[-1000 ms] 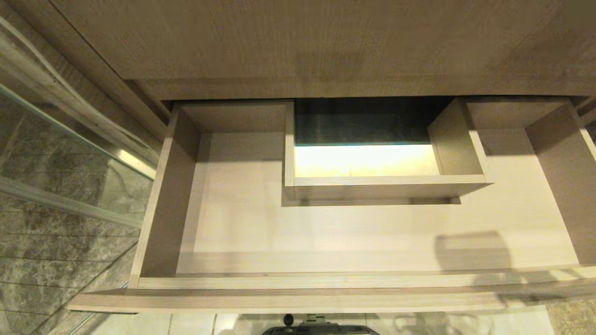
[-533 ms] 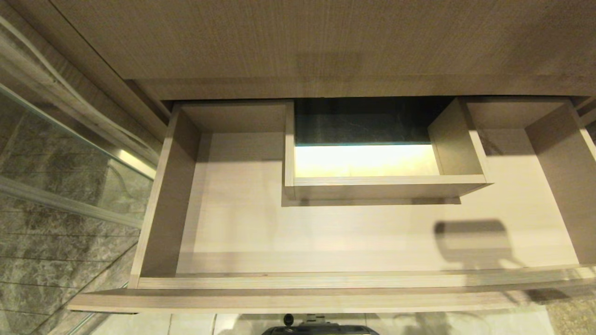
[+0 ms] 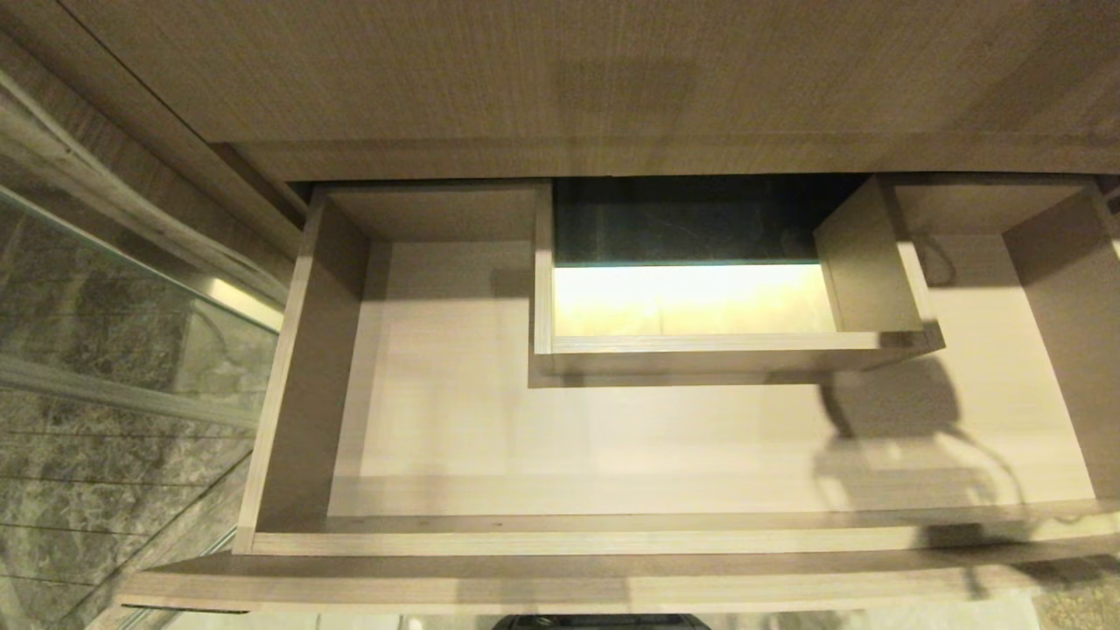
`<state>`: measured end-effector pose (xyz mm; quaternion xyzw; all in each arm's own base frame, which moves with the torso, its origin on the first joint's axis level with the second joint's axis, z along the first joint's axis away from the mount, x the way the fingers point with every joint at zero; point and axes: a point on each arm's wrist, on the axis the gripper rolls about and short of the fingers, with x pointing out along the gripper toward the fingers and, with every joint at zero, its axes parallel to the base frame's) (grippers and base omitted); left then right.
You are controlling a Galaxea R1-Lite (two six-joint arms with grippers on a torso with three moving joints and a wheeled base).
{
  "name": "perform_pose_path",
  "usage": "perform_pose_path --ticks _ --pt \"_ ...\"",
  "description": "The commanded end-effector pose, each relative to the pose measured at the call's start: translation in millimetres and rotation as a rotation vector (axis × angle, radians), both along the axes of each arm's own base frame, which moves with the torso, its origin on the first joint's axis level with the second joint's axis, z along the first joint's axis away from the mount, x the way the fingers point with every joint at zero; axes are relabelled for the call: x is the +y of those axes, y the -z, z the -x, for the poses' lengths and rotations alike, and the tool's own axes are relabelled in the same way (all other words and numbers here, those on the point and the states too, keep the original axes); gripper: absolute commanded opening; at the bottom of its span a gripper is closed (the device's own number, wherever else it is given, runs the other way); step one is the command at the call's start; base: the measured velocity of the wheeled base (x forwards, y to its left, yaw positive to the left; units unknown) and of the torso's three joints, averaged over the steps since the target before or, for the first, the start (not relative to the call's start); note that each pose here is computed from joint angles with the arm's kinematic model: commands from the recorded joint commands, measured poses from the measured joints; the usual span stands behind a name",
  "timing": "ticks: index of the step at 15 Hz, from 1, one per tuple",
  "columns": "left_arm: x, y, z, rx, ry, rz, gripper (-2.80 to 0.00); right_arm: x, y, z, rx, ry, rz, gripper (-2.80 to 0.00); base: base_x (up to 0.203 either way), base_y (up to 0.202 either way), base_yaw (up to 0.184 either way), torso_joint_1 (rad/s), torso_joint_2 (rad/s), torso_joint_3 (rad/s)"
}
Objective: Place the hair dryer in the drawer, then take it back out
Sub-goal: Place it on the countertop
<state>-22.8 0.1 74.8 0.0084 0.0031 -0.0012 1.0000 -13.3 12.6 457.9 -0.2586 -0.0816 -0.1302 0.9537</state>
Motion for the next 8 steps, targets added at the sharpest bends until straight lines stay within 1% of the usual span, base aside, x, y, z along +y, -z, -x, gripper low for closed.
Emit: perform_pose_path --ticks 1,2,3,5,6,8 --pt "0.0 0.4 -0.1 0.001 -0.001 0.0 -2.8 -0.9 0.1 -1.8 0.006 0.0 -0.001 -2.8 0.0 0.0 0.0 0.27 -0.26 -0.225" --pt "0.0 0.4 -0.1 0.001 -0.001 0.0 -2.8 -0.8 0.1 -1.7 0.006 0.002 -0.001 -2.8 0.0 0.0 0.0 0.283 -0.44 -0.296" --pt "0.0 0.0 0.0 0.0 -0.001 0.0 -2.8 -0.5 0.1 -1.1 0.005 0.002 0.0 -2.8 0.0 0.0 0.0 0.236 -0.7 -0.237" --pt "0.0 0.4 -0.1 0.001 0.001 0.0 -2.8 -0.1 2.7 -0.2 0.014 0.002 -0.004 -2.8 0.0 0.0 0.0 0.136 -0.61 -0.117" --pt "0.0 0.4 -0.1 0.001 0.001 0.0 -2.8 1.2 4.7 2.2 0.015 0.001 -0.002 -2.8 0.0 0.0 0.0 0.116 -0.39 -0.124" --pt "0.0 0.2 -0.1 0.001 -0.001 0.0 -2.8 3.0 8.3 5.9 0.015 0.002 -0.004 -2.8 0.0 0.0 0.0 0.076 -0.16 -0.073"
